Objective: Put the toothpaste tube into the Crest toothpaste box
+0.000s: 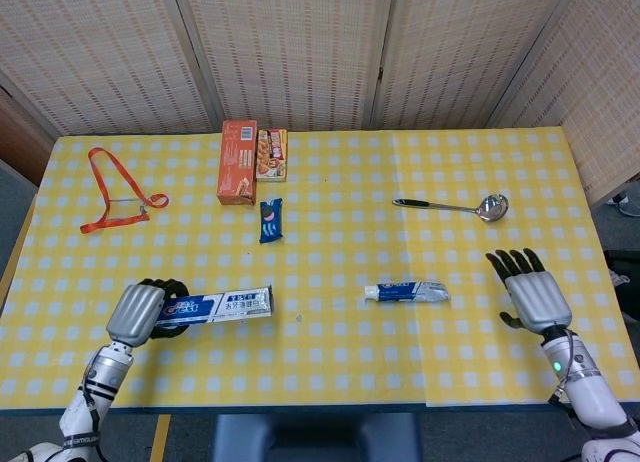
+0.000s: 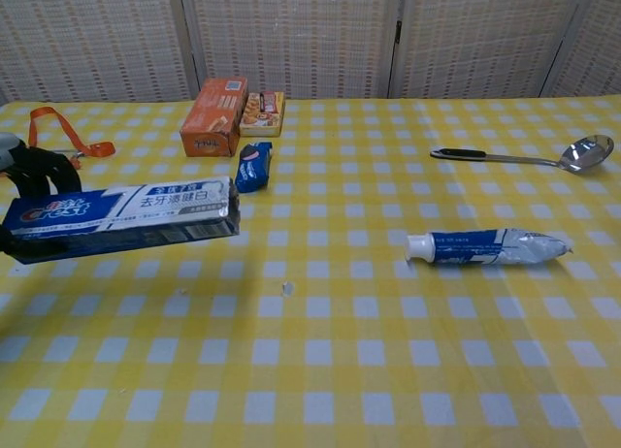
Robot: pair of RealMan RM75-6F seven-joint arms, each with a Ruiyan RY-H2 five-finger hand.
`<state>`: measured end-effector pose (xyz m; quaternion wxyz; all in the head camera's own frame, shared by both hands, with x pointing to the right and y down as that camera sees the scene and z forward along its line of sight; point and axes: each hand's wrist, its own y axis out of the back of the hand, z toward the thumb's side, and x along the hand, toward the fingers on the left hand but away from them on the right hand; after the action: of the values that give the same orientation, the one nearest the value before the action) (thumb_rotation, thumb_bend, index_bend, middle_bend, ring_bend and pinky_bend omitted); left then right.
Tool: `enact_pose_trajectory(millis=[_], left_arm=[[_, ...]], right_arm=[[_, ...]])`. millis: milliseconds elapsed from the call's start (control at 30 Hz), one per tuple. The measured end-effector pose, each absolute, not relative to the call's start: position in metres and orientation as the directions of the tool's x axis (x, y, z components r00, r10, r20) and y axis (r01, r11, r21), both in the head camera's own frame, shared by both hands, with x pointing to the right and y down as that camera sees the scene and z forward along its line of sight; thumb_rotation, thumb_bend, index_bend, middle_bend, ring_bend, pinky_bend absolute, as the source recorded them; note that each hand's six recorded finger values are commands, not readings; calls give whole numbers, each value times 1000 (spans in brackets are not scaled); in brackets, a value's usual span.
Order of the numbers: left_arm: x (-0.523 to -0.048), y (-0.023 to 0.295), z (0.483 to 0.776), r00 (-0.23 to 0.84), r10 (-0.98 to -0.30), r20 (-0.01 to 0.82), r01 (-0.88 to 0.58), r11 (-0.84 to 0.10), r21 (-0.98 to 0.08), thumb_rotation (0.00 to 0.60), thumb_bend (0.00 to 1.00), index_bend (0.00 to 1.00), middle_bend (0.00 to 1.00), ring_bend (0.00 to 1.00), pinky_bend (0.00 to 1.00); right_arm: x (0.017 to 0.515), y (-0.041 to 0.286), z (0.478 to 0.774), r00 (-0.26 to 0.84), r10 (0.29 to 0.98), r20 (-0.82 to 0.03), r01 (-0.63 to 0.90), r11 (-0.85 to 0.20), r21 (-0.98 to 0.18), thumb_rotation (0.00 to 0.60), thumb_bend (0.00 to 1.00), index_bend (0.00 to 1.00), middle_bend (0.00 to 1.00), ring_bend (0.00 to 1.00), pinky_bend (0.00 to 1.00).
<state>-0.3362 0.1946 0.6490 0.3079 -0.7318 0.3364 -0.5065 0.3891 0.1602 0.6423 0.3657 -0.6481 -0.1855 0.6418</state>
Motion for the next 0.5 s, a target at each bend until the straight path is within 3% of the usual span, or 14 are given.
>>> enact_pose_trajectory(millis=[267, 500], left_arm=[[-352, 192, 635, 234, -825, 515, -199, -559, -805, 600, 317, 570, 621, 509, 453], [-365, 189, 627, 210, -838, 504, -218, -542, -812, 600, 317, 572, 621, 509, 453]], right_arm=[[338, 140, 690, 152, 660, -736, -293, -681, -671, 600, 267, 318, 251, 200, 111], [307, 140, 713, 171, 633, -755, -343, -680, -648, 600, 267, 345, 273, 225, 147]])
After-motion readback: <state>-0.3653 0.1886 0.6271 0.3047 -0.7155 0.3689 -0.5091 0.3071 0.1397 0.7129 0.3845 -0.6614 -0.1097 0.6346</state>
